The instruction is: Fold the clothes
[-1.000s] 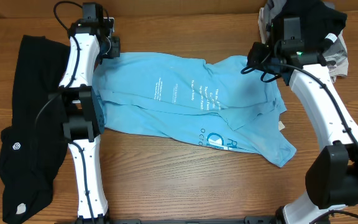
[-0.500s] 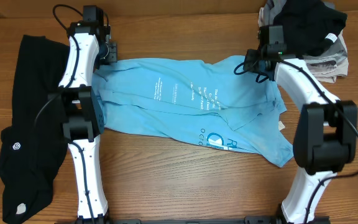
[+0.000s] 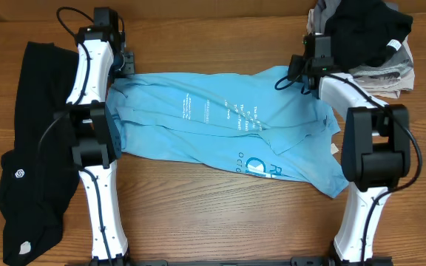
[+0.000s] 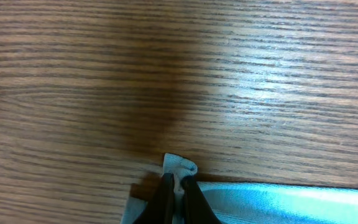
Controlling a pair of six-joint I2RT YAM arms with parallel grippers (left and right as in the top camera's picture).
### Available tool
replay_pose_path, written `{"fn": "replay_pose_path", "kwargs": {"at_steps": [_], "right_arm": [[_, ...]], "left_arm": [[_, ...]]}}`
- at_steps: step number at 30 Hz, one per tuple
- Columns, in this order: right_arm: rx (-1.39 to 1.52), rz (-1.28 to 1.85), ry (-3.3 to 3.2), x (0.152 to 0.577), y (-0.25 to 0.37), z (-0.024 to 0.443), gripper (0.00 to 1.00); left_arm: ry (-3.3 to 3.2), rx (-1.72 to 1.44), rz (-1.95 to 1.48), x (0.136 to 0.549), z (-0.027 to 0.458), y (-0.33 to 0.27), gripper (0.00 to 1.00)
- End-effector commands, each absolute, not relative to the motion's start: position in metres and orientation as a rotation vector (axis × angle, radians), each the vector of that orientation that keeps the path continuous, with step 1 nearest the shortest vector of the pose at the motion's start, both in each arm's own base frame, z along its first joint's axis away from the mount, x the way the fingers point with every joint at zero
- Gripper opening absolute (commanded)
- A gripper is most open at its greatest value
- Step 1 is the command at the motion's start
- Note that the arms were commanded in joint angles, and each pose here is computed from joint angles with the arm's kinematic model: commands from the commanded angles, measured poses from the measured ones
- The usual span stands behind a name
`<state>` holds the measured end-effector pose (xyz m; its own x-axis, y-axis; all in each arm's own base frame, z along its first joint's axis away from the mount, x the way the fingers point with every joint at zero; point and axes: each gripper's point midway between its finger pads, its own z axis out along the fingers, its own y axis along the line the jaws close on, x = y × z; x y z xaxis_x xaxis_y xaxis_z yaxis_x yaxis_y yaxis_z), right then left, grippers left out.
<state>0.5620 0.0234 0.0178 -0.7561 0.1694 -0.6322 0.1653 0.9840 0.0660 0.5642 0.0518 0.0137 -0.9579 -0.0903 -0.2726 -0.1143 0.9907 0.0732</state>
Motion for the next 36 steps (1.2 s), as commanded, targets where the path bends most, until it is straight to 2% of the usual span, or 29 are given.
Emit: {"fn": "replay_pose_path", "kwargs": {"at_steps": [1, 5, 7, 10, 13, 22, 26, 31, 36], "right_arm": [[0.235, -0.026, 2.452, 0.566, 0.018, -0.001, 0.5], [0.241, -0.03, 2.457, 0.566, 0.016, -0.005, 0.49], [0.241, -0.03, 2.461, 0.565, 0.016, -0.005, 0.26], [0.24, -0.026, 2.475, 0.563, 0.017, -0.005, 0.04], [0.238, -0.022, 2.496, 0.565, 0.018, 0.004, 0.04], [0.231, -0.013, 2.577, 0.571, 0.022, 0.092, 0.04], [0.218, 0.133, 2.74, 0.535, 0.041, 0.124, 0.04], [0.396, 0.154, 3.0, 0.469, 0.044, 0.118, 0.04], [0.409, 0.13, 3.064, 0.445, 0.042, 0.129, 0.04]], "left_arm": [[2.861, -0.185, 0.162, 0.566, 0.009, 0.06, 0.04], [2.86, -0.185, 0.162, 0.566, 0.009, 0.06, 0.04], [2.86, -0.185, 0.162, 0.566, 0.009, 0.06, 0.04], [2.86, -0.184, 0.165, 0.566, 0.009, 0.06, 0.04], [2.849, -0.179, 0.172, 0.569, 0.014, 0.061, 0.04], [2.718, -0.181, 0.163, 0.591, 0.081, 0.062, 0.04], [2.707, -0.181, 0.161, 0.586, 0.107, 0.061, 0.04], [2.83, -0.178, 0.165, 0.556, 0.1, 0.059, 0.04], [2.966, -0.179, 0.171, 0.524, 0.092, 0.058, 0.04]]}}
